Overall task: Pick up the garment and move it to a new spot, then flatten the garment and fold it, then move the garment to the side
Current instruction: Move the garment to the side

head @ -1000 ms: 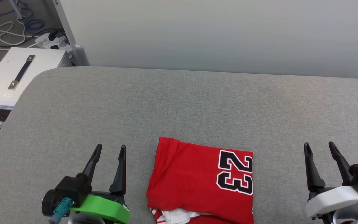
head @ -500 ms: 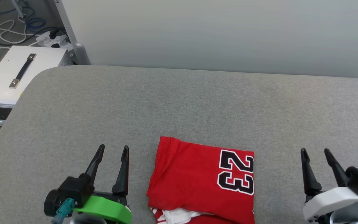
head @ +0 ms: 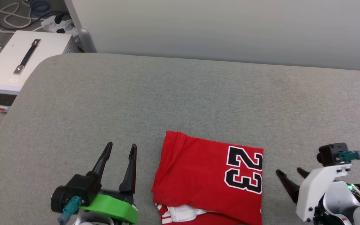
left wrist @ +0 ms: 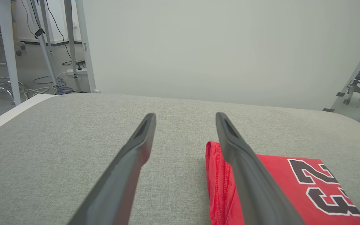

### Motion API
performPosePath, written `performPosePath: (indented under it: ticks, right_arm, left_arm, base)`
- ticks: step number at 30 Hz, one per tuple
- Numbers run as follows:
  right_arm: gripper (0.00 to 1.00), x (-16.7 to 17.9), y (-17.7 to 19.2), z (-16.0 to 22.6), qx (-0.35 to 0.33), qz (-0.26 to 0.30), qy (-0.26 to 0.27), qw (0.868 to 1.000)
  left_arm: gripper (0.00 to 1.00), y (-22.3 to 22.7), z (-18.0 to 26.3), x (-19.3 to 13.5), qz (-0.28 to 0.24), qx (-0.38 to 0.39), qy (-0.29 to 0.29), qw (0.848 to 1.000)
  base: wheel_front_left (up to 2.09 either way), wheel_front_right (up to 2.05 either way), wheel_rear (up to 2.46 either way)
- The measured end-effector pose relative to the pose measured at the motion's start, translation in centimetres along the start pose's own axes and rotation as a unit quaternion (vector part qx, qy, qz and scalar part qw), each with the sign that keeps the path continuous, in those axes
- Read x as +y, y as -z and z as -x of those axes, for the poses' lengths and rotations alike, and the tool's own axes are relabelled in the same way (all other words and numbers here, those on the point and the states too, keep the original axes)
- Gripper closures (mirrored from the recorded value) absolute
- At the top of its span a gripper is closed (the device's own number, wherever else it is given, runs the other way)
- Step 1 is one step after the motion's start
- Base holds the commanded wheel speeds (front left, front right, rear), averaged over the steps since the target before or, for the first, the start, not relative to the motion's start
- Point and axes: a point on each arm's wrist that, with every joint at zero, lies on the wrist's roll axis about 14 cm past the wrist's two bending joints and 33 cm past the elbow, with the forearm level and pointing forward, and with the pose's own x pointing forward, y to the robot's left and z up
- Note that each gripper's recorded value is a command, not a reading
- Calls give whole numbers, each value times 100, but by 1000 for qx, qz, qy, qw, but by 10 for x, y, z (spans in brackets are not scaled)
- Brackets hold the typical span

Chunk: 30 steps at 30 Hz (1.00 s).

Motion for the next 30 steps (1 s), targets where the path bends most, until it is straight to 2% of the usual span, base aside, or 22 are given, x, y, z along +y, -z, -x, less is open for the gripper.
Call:
performPosePath:
  ticks: [4, 11, 18, 22, 23, 24, 30]
  right_arm:
    - [0, 19, 14, -11, 82, -1, -31, 996]
    - [0, 29, 37, -34, 167, 3, -43, 985]
    - [0, 43, 61, -59, 215, -6, -63, 975]
    - [1, 56, 80, -74, 247, 9, -79, 966]
    - [54, 59, 81, -75, 248, 13, -84, 965]
    - [100, 60, 82, -77, 248, 19, -86, 965]
    - [100, 56, 74, -79, 215, 57, -83, 972]
  left_arm:
    - [0, -1, -3, 5, -1, -1, -8, 1000]
    - [0, 2, -5, 13, -2, 4, -25, 1000]
    - [0, 6, -2, 24, -1, 13, -48, 999]
    - [0, 7, -3, 29, -5, 16, -57, 998]
    - [0, 7, -3, 30, -6, 16, -57, 998]
    - [0, 7, -3, 31, -7, 16, -58, 998]
    - [0, 4, -2, 29, -7, 12, -55, 998]
  base:
    - [0, 0, 0]
    - [0, 0, 0]
    - [0, 0, 0]
    - [0, 0, 0]
    - [0, 0, 0]
    - [0, 0, 0]
    - [0, 0, 0]
